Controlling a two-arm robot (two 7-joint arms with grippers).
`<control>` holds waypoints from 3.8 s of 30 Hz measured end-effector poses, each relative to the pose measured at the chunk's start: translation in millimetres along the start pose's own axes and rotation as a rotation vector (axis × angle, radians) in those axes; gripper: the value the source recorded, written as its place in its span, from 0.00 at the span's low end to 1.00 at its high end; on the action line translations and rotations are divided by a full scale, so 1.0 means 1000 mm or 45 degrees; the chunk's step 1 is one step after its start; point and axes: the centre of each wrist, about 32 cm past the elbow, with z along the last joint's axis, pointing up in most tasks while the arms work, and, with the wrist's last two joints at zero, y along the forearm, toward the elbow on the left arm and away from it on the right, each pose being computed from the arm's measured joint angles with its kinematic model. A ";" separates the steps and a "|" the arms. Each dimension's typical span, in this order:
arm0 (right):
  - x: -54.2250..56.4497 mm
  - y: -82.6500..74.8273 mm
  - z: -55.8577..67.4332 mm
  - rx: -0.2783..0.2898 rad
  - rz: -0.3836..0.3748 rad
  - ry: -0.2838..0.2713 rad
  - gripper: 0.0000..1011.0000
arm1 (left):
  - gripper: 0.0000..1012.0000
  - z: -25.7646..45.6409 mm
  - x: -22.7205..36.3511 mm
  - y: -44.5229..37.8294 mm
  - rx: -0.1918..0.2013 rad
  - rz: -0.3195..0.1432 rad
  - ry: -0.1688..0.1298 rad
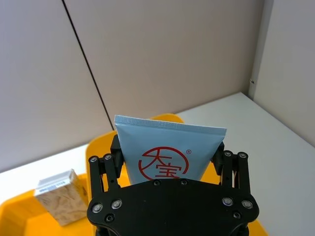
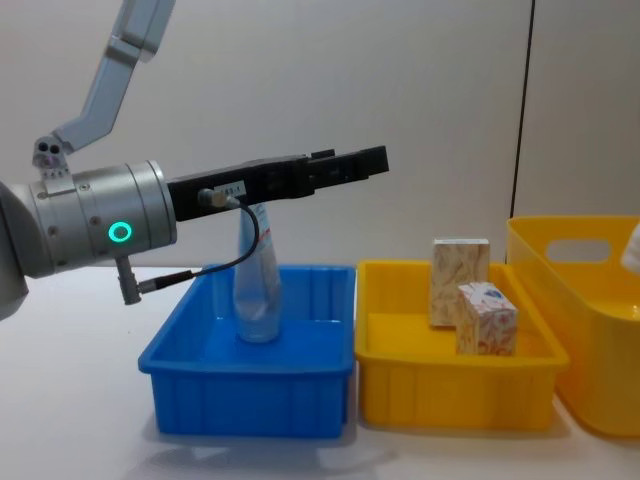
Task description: Bimanual collaborative sorting of washing and personal care products
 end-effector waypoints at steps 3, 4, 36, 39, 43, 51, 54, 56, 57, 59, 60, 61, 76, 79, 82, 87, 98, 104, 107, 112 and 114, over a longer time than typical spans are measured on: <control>-0.001 -0.001 0.002 0.017 0.008 0.009 0.99 | 0.99 0.0000 0.0000 0.0000 0.000 0.000 0.000; -0.001 -0.002 0.003 0.026 0.013 0.013 0.99 | 0.99 0.0000 0.0000 0.0001 0.000 0.000 0.000; -0.005 -0.007 0.010 0.092 0.050 0.054 0.99 | 0.99 0.0000 0.0000 0.0001 0.000 0.000 0.000; -0.005 -0.007 0.010 0.093 0.050 0.055 0.99 | 0.99 0.0000 0.0000 0.0001 0.000 0.000 0.000; -0.005 -0.007 0.011 0.094 0.051 0.056 0.99 | 0.99 0.0000 0.0000 0.0000 0.000 0.000 0.000; -0.005 -0.007 0.011 0.095 0.052 0.057 0.99 | 0.99 0.0000 0.0000 0.0001 0.000 0.000 0.000; -0.005 -0.007 0.011 0.095 0.052 0.057 0.99 | 0.99 0.0000 0.0000 0.0000 0.000 0.000 0.000; -0.005 -0.007 0.011 0.096 0.052 0.058 0.99 | 0.99 0.0000 0.0000 0.0000 0.000 0.000 0.000; -0.005 -0.007 0.011 0.096 0.052 0.058 0.99 | 0.99 0.0000 0.0000 0.0001 0.000 0.000 0.000; -0.005 -0.007 0.011 0.096 0.052 0.058 0.99 | 0.99 0.0000 0.0000 0.0001 0.000 0.000 0.000; -0.005 -0.007 0.011 0.096 0.052 0.058 0.99 | 0.99 0.0000 0.0000 0.0000 0.000 0.000 0.000; -0.005 -0.007 0.011 0.096 0.052 0.058 0.99 | 0.99 0.0000 0.0000 0.0000 0.000 0.000 0.000; -0.004 -0.010 0.007 0.102 0.076 0.058 0.99 | 0.99 -0.0015 -0.0033 0.0013 0.012 0.028 -0.012; 0.001 -0.013 -0.001 0.101 0.101 0.045 0.99 | 0.99 -0.0028 -0.0060 0.0024 0.022 0.048 -0.021; 0.006 -0.016 -0.007 0.113 0.136 0.030 0.99 | 0.99 -0.0047 -0.0107 0.0039 0.036 0.083 -0.037; 0.016 -0.022 -0.017 0.130 0.195 -0.002 0.99 | 0.99 -0.0079 -0.0183 0.0067 0.061 0.142 -0.062; 0.039 -0.039 -0.042 0.152 0.364 -0.078 0.99 | 0.99 -0.0146 -0.0391 0.0139 0.115 0.291 -0.138; 0.049 -0.051 -0.055 0.153 0.463 -0.113 0.99 | 0.99 -0.0175 -0.0504 0.0177 0.137 0.369 -0.180; 0.055 -0.056 -0.061 0.151 0.511 -0.129 0.99 | 0.99 -0.0186 -0.0563 0.0196 0.146 0.408 -0.203; 0.063 -0.068 -0.072 0.143 0.605 -0.151 0.99 | 0.99 -0.0207 -0.0667 0.0230 0.161 0.477 -0.244; 0.066 -0.071 -0.075 0.140 0.628 -0.157 0.99 | 0.99 -0.0211 -0.0697 0.0240 0.165 0.497 -0.256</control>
